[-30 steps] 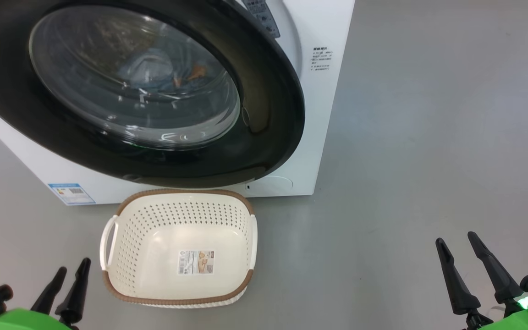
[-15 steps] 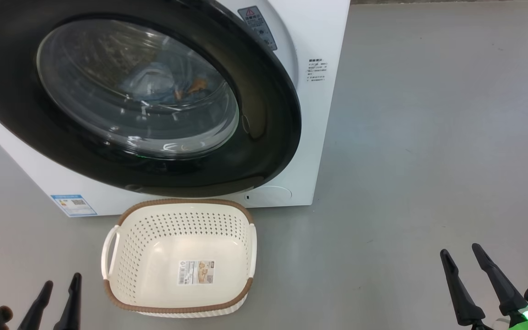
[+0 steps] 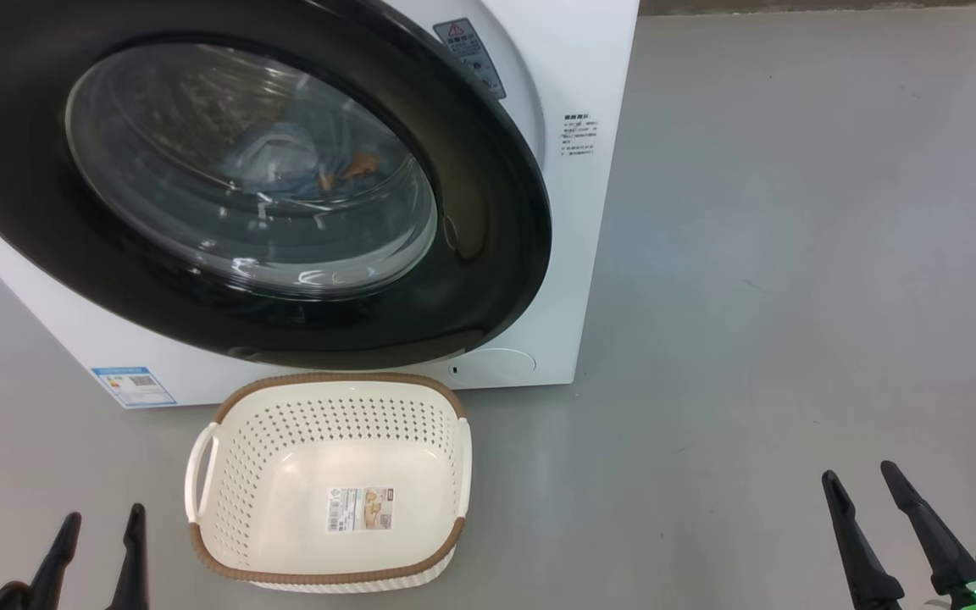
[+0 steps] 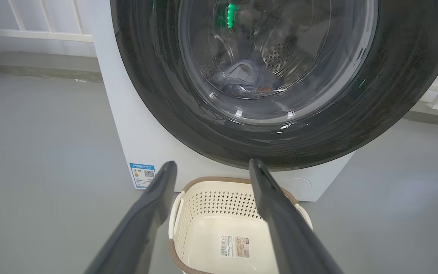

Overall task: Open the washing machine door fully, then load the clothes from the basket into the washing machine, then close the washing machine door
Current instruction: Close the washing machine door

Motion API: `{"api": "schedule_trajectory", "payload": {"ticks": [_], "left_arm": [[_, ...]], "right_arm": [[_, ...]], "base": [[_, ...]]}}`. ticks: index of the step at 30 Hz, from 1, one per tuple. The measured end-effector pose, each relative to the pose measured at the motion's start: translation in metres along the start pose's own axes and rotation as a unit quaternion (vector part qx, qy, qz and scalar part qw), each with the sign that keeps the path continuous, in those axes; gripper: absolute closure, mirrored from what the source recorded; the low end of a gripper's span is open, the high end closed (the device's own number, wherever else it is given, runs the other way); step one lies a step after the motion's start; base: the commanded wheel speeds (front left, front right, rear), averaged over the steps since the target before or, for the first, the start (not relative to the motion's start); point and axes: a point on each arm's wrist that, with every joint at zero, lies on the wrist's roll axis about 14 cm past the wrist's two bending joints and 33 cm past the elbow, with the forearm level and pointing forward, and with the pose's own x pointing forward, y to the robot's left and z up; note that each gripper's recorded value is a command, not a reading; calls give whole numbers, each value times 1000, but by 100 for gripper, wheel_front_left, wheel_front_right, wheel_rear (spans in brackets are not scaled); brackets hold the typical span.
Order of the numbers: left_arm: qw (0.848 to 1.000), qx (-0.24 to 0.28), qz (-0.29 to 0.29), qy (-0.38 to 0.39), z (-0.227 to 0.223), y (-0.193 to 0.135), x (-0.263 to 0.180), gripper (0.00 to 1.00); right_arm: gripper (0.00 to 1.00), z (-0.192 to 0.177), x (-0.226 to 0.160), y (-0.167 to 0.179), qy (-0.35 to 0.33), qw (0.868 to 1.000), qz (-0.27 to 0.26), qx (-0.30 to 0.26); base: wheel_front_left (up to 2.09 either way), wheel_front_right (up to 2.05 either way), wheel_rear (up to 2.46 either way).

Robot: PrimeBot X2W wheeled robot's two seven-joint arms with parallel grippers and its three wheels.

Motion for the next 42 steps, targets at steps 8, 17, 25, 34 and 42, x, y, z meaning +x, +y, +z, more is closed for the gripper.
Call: {"api": "schedule_trajectory", "payload": {"ticks": [8,17,25,34,42], "left_arm": [[999,41,9,-21,10,-1,-3,0],[999,40,24,-14,1,-1,-9,0],[999,40,31,-16,3,3,-10,0],[998,38,33,-31,12,3,-14,0],[997,28,42,-56,26,3,-10,0]], "right_arm": [[0,0,-1,-4,0,1000,-7,-1],[0,-4,0,-4,4,1000,-11,5],[95,-5,2,-1,5,1000,-8,8],[100,6,25,23,-18,999,30,21],[100,29,70,69,-58,993,99,32]], "base": [[0,0,0],[0,0,0],[0,0,0],[0,0,0],[0,0,0]]}}
